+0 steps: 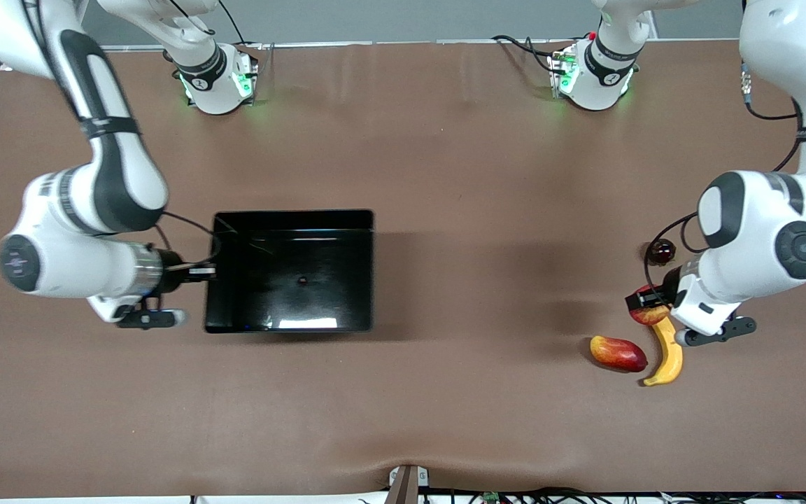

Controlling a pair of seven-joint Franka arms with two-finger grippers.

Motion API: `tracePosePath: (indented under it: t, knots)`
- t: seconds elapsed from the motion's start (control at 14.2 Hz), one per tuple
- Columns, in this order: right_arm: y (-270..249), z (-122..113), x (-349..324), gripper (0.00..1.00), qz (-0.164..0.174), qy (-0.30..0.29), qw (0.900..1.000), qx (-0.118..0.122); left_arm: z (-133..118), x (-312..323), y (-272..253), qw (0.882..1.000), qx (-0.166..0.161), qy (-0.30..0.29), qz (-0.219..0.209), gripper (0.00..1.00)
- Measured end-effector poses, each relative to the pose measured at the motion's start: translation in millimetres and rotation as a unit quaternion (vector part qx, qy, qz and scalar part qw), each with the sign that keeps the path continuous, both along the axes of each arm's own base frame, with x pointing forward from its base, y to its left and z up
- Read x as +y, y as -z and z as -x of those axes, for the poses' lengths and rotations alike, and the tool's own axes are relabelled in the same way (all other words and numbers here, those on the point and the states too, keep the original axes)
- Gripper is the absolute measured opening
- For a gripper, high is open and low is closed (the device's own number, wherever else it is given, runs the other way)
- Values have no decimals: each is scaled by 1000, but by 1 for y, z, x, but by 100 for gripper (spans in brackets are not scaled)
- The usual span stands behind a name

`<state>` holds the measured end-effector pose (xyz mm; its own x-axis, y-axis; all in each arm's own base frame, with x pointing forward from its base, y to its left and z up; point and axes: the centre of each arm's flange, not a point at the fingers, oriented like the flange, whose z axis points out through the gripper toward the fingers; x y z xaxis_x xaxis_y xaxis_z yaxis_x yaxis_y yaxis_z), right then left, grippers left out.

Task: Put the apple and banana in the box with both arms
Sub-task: 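Slide the black tray toward the fruit with the right gripper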

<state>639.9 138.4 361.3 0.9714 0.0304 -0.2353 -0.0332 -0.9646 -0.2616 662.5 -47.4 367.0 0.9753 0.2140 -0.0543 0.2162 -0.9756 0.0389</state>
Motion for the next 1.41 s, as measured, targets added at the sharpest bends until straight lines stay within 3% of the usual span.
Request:
tracePosePath:
  t: [0.28,0.49,1.13,1.2,1.41]
  knots:
    - [24,10,76,6,1,23,1000,3,-1,-5,-49,1000,3,6,-1,68]
    - [42,23,141,6,7,38,999,-15,-3,-19,-72,1000,2,5,3,68]
    - [110,73,268,6,8,54,998,-42,-1,-42,-83,1000,-1,-13,10,68]
    - [113,73,272,11,6,57,997,-46,0,-46,-83,1000,0,-19,10,68]
    - [105,64,271,40,1,62,996,-58,2,-62,-83,1000,3,-30,10,68]
